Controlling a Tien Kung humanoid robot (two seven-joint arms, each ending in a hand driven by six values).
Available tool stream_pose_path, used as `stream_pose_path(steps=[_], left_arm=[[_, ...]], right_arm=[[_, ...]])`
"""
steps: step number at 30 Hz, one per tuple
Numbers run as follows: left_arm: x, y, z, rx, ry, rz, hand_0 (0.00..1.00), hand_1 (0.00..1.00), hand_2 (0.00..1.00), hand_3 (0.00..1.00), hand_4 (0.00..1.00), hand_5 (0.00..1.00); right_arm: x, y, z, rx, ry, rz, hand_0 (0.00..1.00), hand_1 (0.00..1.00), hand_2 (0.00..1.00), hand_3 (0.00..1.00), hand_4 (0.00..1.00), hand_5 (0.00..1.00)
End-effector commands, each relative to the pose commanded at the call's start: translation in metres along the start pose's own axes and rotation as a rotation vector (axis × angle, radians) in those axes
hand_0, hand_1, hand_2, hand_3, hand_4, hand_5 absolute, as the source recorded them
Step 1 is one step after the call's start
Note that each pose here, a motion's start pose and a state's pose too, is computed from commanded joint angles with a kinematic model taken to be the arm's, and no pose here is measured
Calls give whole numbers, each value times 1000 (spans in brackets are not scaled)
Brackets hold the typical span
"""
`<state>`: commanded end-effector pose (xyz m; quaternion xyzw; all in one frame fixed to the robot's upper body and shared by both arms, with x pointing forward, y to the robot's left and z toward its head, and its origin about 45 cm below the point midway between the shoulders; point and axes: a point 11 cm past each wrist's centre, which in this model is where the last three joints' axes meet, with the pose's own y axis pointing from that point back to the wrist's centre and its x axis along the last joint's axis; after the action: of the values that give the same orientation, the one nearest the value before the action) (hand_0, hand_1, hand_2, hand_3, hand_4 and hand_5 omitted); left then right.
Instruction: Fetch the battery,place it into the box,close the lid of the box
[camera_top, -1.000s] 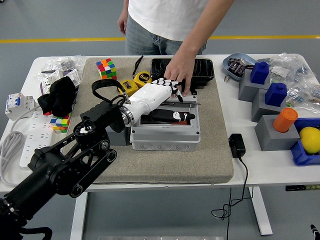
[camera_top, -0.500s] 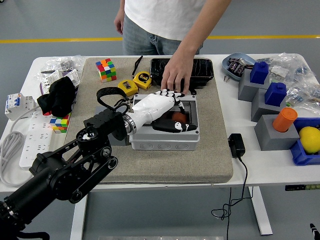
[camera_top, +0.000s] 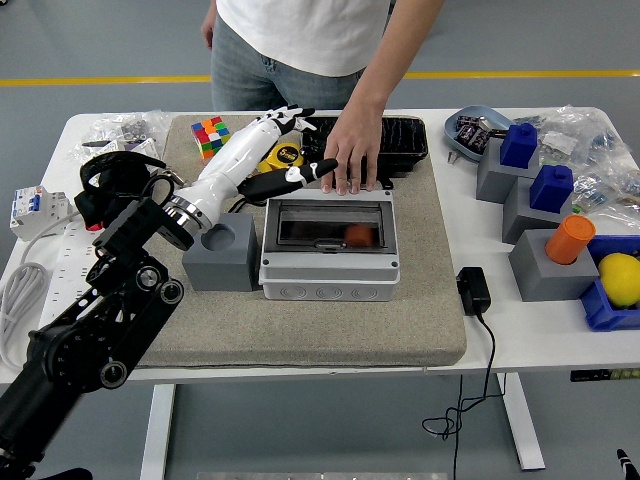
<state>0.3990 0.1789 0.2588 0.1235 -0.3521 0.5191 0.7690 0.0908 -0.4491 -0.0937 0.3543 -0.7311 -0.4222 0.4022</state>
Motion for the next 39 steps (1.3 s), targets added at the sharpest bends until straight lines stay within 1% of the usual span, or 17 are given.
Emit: stream_pose_path(steps=[2, 3, 6, 7, 9, 11, 12, 15, 17, 19, 21, 23, 25, 33, 39], left_arm=[[10, 6, -8, 3, 77, 41, 998, 993, 917, 872, 998, 998], [17, 10, -13, 18, 130, 63, 998, 993, 917, 872, 998, 998], [31, 21, -31, 94, 268, 125, 998, 997, 922, 871, 998, 998], [33, 23, -35, 108, 309, 137, 998, 997, 922, 871, 998, 998], [40, 35, -49, 154, 377, 157, 998, 997, 922, 871, 998, 998], [48, 47, -62, 187, 449, 184, 998, 997, 922, 871, 998, 998], [51, 50, -65, 194, 479, 194, 998, 998, 943, 880, 998, 998], [57, 62, -75, 210, 589, 215, 998, 998, 943, 880, 998, 998], [59, 70, -80, 212, 672, 233, 998, 998, 943, 880, 998, 998], [61, 77, -85, 216, 731, 254, 995, 998, 931, 880, 998, 998], [63, 80, -87, 220, 744, 262, 995, 998, 931, 880, 998, 998], [68, 86, -91, 227, 755, 282, 995, 998, 931, 880, 998, 998], [72, 90, -93, 225, 757, 301, 997, 998, 933, 882, 998, 998], [104, 102, -101, 197, 743, 409, 997, 998, 936, 885, 998, 998], [113, 108, -104, 178, 780, 448, 998, 998, 951, 903, 998, 998]], right_arm=[[0, 0, 2, -3, 0, 0, 892, 874, 842, 864, 998, 998], [-1, 0, 3, -4, 0, -1, 892, 874, 842, 864, 998, 998], [-3, 0, 4, -5, 1, -4, 892, 873, 842, 864, 998, 998], [-3, 0, 5, -5, 1, -4, 892, 873, 842, 864, 998, 998], [-4, 0, 5, -4, 0, -4, 892, 873, 842, 864, 998, 998], [-4, 0, 5, -3, -2, -3, 892, 873, 842, 864, 998, 998], [-4, 0, 5, -4, -2, -3, 890, 871, 842, 864, 998, 998], [-4, 0, 6, -5, -4, -2, 890, 871, 842, 864, 998, 998], [-4, 0, 7, -6, -5, -2, 890, 871, 842, 864, 998, 998], [-5, 0, 6, -5, -6, -3, 888, 871, 841, 863, 998, 998], [-5, 0, 6, -4, -6, -3, 888, 871, 841, 863, 998, 998], [-6, 0, 5, -3, -8, -4, 888, 871, 841, 863, 998, 998], [-6, 0, 5, -3, -9, -5, 888, 870, 841, 861, 998, 998], [-3, 0, 8, -12, -11, 0, 888, 870, 841, 863, 998, 998], [-4, 0, 7, -6, -14, -2, 887, 870, 839, 862, 998, 998]])
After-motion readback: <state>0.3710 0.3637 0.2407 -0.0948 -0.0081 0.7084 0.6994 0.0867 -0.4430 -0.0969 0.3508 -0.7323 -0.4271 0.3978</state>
